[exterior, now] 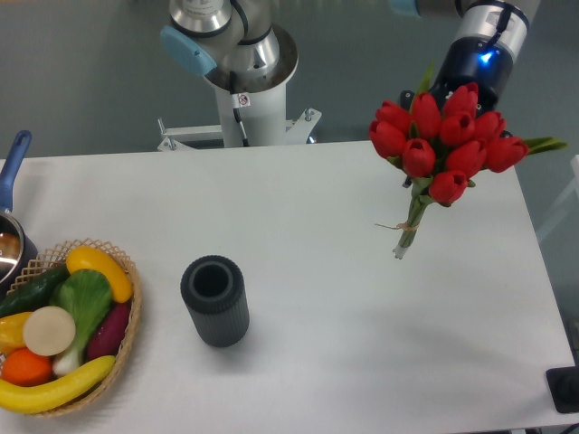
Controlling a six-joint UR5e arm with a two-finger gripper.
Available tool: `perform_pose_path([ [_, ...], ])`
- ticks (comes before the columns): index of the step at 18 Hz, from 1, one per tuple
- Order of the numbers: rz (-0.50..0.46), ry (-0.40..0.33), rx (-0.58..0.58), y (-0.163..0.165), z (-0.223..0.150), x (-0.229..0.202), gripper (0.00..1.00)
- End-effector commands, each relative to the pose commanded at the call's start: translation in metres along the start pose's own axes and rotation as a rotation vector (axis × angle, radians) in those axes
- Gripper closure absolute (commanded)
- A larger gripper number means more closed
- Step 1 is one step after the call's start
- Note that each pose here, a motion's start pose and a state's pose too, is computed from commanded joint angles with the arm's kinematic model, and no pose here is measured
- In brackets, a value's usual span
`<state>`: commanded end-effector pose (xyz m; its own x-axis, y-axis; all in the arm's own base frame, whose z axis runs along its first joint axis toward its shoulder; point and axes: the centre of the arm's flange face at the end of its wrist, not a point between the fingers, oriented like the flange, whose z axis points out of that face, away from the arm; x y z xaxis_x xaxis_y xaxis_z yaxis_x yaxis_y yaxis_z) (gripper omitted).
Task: Place the flowers on the table
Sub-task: 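Hold the red tulip bouquet by its stems in the gripper, raised above the table, then lower the held tulip bouquet down onto the table beside the black cup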
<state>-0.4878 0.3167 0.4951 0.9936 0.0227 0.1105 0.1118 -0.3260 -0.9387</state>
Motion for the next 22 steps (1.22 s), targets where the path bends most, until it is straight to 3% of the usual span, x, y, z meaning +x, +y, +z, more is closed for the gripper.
perform_pose_path([
  [12, 0.084, -0.202, -0.376, 0.004, 0.017, 0.026, 0.58],
  [20, 0.130, -0.267, -0.607, 0.024, 0.047, 0.041, 0.59],
  [22, 0.178, -0.300, -0.760, 0.042, 0.063, 0.051, 0.58],
])
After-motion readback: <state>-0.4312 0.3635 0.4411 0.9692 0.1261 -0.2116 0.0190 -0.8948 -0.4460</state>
